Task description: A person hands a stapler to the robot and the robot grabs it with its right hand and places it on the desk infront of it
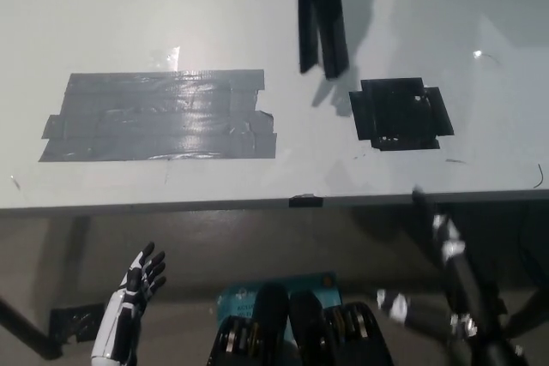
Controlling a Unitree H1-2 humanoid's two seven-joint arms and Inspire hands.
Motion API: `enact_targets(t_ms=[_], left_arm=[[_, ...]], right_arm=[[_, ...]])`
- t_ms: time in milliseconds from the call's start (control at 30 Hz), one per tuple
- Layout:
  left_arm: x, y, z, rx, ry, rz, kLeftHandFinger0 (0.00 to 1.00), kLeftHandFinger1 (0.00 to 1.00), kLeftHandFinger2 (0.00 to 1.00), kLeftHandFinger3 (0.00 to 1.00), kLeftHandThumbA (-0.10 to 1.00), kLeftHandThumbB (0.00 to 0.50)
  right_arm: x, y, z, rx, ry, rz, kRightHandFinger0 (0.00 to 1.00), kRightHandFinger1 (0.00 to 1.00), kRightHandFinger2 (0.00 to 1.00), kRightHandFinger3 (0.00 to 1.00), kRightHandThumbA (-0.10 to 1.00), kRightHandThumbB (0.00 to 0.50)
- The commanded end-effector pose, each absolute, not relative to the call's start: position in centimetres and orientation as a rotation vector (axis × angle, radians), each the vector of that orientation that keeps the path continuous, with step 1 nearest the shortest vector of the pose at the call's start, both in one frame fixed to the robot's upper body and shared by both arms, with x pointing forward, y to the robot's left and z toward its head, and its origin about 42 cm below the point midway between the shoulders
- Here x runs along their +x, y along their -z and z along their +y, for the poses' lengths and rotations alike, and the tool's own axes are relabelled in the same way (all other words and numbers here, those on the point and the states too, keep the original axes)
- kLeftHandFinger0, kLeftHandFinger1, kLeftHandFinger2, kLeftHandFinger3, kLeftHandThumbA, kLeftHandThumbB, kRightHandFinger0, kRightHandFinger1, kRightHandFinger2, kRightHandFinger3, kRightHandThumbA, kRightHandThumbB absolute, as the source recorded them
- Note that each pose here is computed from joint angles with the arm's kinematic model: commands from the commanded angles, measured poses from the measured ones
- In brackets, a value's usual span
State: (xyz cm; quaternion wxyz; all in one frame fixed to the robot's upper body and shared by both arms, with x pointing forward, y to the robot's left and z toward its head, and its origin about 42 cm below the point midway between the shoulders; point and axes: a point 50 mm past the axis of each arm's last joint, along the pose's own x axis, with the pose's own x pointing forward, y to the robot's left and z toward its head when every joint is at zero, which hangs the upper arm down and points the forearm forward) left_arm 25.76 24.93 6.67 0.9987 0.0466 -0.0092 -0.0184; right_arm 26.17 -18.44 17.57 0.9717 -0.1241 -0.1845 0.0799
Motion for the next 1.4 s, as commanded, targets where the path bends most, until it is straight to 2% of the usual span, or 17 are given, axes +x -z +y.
enact_targets(t_ms=[0,333,467,500,633,700,767,833,933,1033,1133,1300,1367], left_arm=[[25.8,-7.1,25.0,0.102,0.053,-0.066,1.00,1.00,1.00,1.00,1.00,0.468],[26.0,-7.4,25.0,0.104,0.053,-0.072,1.00,1.00,1.00,1.00,1.00,0.461],[26.0,-7.4,24.9,0.102,0.055,-0.076,1.00,1.00,1.00,1.00,1.00,0.448],[26.0,-7.4,24.9,0.101,0.055,-0.076,1.00,1.00,1.00,1.00,1.00,0.459],[26.0,-7.4,24.8,0.098,0.055,-0.077,1.00,1.00,1.00,1.00,1.00,0.459],[26.0,-7.5,24.8,0.098,0.055,-0.079,1.00,1.00,1.00,1.00,1.00,0.462],[26.2,-7.7,24.7,0.100,0.057,-0.082,1.00,1.00,0.99,1.00,1.00,0.465],[26.3,-7.7,24.7,0.103,0.058,-0.084,1.00,1.00,1.00,1.00,1.00,0.469],[26.5,-7.7,24.6,0.107,0.058,-0.089,1.00,1.00,1.00,1.00,1.00,0.460],[26.5,-7.8,24.6,0.115,0.062,-0.086,1.00,1.00,1.00,1.00,1.00,0.473],[26.6,-7.9,24.6,0.115,0.065,-0.088,1.00,1.00,1.00,1.00,1.00,0.451],[26.5,-7.9,24.7,0.115,0.061,-0.088,1.00,1.00,0.99,1.00,1.00,0.443],[26.4,-7.9,24.6,0.121,0.064,-0.085,1.00,1.00,0.98,1.00,1.00,0.452]], right_arm=[[29.3,-21.4,-17.9,-0.256,-0.127,-0.442,1.00,1.00,1.00,1.00,1.00,0.292],[38.2,-25.1,-17.3,-0.258,-0.126,-0.417,1.00,1.00,1.00,1.00,1.00,0.250],[41.4,-26.0,-16.9,-0.243,-0.148,-0.393,1.00,1.00,1.00,1.00,1.00,0.275],[42.4,-26.3,-16.7,-0.231,-0.152,-0.365,1.00,1.00,1.00,1.00,1.00,0.310],[45.1,-27.6,-16.1,-0.212,-0.154,-0.310,1.00,1.00,1.00,1.00,1.00,0.331],[46.1,-28.2,-15.9,-0.219,-0.157,-0.298,1.00,1.00,1.00,1.00,1.00,0.358],[48.0,-29.2,-15.6,-0.218,-0.159,-0.300,1.00,1.00,1.00,1.00,1.00,0.343],[49.1,-30.0,-15.3,-0.214,-0.154,-0.292,1.00,1.00,1.00,1.00,1.00,0.355],[50.0,-31.1,-14.9,-0.216,-0.156,-0.274,1.00,1.00,1.00,1.00,1.00,0.401],[50.7,-31.9,-14.4,-0.225,-0.162,-0.271,1.00,1.00,1.00,1.00,1.00,0.375],[51.1,-32.3,-13.9,-0.226,-0.168,-0.277,1.00,1.00,1.00,1.00,1.00,0.369],[51.5,-32.5,-12.5,-0.244,-0.183,-0.262,1.00,1.00,1.00,1.00,1.00,0.383],[51.5,-32.2,-12.2,-0.251,-0.189,-0.244,1.00,1.00,1.00,1.00,1.00,0.407]])
